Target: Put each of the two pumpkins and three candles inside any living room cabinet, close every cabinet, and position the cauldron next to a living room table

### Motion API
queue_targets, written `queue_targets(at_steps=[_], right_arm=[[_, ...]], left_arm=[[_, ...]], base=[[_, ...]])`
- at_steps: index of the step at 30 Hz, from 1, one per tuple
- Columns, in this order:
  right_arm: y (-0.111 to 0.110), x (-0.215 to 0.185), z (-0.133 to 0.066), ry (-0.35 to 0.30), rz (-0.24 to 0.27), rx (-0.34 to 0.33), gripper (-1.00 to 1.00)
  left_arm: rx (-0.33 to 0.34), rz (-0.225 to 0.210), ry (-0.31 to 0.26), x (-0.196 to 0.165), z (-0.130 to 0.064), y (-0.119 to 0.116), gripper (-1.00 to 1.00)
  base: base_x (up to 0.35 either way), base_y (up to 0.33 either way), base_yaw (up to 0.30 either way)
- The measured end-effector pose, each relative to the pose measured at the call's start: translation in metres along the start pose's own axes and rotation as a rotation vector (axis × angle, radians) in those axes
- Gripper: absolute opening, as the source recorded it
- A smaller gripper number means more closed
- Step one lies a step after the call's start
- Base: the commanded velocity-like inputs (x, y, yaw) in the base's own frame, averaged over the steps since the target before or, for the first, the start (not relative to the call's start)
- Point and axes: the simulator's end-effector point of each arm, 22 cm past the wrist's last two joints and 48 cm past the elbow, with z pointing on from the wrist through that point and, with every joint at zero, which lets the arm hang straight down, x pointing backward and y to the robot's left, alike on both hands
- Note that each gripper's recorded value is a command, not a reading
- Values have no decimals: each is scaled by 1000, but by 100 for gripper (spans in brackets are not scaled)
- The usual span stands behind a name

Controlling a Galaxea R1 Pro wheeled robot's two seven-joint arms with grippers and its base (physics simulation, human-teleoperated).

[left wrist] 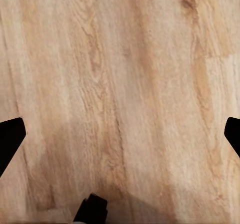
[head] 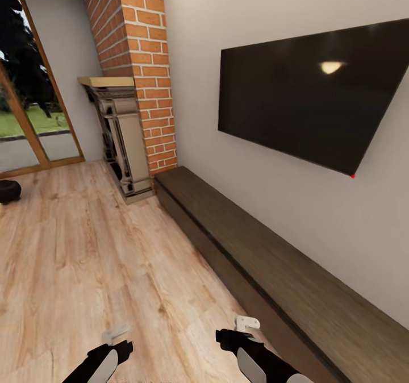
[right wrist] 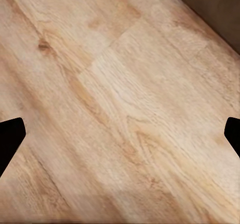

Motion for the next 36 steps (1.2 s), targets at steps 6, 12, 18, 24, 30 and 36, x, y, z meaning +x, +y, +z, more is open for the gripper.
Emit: queue_targets(at_steps=[6,12,18,24,30,36], right_arm=[[1,-5,-8,0,-1,1,100],[3,-9,-16,-1,-2,2,100],[5,-14,-25,-1,-3,2,100],[6,-18,-32,-1,-3,2,100],[8,-22,-40,-1,-3,2,100],[6,-19,-47,11,-9,13,100]], left_arm=[[1,0,-1,-4,-9,0,100],[0,-1,-2,-9,-18,2,100],[0,-1,-2,-12,-26,2,100],[0,-1,-2,-16,-35,3,100],[1,-1,-2,-19,-43,3,100],[0,0,-3,-22,-51,4,100]], base=[[0,0,292],[0,0,292],[0,0,292],[0,0,292],[0,0,292],[0,0,292]])
